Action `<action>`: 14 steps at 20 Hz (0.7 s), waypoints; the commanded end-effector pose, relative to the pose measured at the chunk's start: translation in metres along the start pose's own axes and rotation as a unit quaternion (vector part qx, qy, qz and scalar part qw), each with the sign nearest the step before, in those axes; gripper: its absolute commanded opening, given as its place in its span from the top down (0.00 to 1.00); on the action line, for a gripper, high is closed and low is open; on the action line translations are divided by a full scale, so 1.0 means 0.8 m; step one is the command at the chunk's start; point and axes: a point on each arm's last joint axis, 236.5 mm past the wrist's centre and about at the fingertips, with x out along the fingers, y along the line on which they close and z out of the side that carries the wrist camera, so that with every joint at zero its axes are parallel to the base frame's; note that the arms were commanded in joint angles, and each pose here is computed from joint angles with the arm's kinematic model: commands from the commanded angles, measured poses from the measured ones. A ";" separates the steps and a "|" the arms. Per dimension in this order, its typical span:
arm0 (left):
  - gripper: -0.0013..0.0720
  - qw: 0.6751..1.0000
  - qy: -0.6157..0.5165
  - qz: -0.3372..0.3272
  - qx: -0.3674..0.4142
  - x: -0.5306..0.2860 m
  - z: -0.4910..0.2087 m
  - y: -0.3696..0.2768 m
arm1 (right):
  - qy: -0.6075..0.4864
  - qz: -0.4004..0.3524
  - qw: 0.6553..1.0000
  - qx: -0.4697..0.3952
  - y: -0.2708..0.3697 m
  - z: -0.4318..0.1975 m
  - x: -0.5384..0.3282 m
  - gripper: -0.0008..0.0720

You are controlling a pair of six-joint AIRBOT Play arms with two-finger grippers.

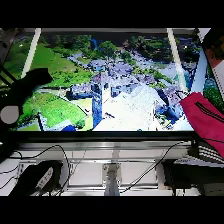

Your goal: Fold the clothes and pants, and hang the long-sleeved shirts on hangers.

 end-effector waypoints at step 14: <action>0.95 0.999 0.016 -0.037 -0.017 -0.033 0.073 -0.055 | 0.248 0.262 0.902 -0.237 0.347 -0.281 0.131 0.98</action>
